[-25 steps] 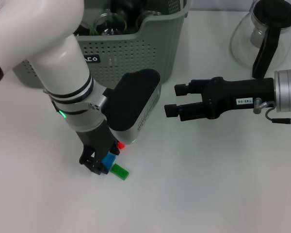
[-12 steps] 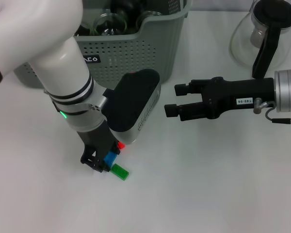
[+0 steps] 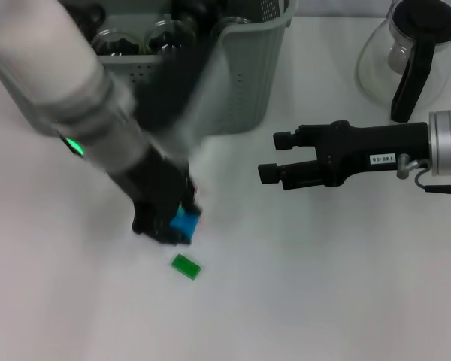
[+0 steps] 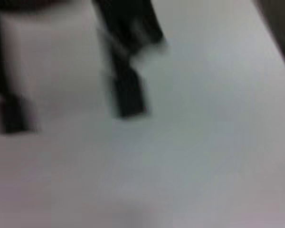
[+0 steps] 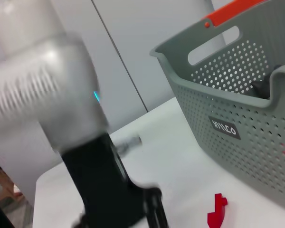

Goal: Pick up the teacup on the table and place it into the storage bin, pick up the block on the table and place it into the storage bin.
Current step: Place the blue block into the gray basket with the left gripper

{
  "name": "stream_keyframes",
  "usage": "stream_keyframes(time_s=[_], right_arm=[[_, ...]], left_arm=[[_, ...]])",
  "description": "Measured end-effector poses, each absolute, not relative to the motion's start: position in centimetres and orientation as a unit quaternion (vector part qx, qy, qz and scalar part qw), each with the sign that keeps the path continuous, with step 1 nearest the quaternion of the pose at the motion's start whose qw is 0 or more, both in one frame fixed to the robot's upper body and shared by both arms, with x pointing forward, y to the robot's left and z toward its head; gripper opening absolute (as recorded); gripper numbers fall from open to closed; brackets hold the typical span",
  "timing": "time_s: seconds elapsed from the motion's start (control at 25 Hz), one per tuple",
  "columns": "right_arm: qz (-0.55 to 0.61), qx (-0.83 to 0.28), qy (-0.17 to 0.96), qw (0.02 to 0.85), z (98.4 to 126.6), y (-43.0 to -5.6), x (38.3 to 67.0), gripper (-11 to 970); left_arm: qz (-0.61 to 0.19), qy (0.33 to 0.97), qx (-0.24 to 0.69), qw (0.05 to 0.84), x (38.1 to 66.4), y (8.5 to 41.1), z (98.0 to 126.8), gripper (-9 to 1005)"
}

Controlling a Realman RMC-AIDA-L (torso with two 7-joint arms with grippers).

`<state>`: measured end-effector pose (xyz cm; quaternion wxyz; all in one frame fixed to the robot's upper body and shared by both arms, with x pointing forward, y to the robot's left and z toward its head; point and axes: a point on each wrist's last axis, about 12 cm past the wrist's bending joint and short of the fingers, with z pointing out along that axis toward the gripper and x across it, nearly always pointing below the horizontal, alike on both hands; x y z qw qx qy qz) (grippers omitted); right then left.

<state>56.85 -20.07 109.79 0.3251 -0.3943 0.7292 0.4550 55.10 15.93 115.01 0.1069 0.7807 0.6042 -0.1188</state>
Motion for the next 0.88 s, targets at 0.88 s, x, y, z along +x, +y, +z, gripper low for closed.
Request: stream_keyframes(time_s=[0.88], right_arm=[[0.457, -0.405, 0.726, 0.316, 109.6, -21.5, 56.1, 884]], left_arm=[[-0.179, 0.835, 0.286, 0.435, 66.7, 29.2, 124.8, 491]])
